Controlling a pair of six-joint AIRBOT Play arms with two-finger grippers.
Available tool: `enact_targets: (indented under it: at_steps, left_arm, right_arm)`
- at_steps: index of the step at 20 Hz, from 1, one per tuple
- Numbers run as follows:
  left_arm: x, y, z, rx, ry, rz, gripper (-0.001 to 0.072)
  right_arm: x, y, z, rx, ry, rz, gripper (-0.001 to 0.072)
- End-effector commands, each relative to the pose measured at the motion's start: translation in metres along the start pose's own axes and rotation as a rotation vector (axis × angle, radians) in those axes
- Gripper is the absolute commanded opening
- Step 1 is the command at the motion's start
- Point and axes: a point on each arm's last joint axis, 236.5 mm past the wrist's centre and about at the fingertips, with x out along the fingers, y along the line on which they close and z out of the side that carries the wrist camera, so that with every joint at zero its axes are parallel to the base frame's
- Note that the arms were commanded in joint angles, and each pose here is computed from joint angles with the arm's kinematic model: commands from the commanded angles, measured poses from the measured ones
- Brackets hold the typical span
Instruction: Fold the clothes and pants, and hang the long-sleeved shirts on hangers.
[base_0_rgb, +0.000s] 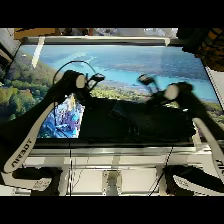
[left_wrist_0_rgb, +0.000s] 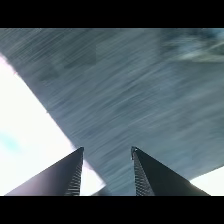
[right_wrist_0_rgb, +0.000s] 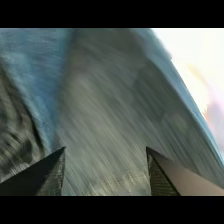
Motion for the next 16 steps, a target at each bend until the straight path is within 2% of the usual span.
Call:
enact_targets:
  at_steps: [1, 7, 15, 16]
  left_arm:
    - [0.011, 0.042, -0.047, -0.092, 0.114, 0.062, 0.0351]
    - [0.044, 0.051, -0.089, -0.124, 0.172, 0.047, 0.035]
    - [0.037, 0.055, -0.081, -0.13, 0.091, 0.065, 0.0347]
    - [0.034, 0.055, -0.078, -0.13, 0.071, 0.065, 0.0329]
  right_arm:
    - [0.042, 0.046, 0.028, -0.286, 0.021, -0.052, 0.0555]
    - [0.078, 0.07, 0.021, -0.382, 0.114, -0.075, 0.0554]
    - [0.072, 0.09, 0.016, -0.338, 0.137, -0.056, 0.0552]
    - [0.071, 0.095, 0.013, -0.34, 0.153, -0.051, 0.0546]
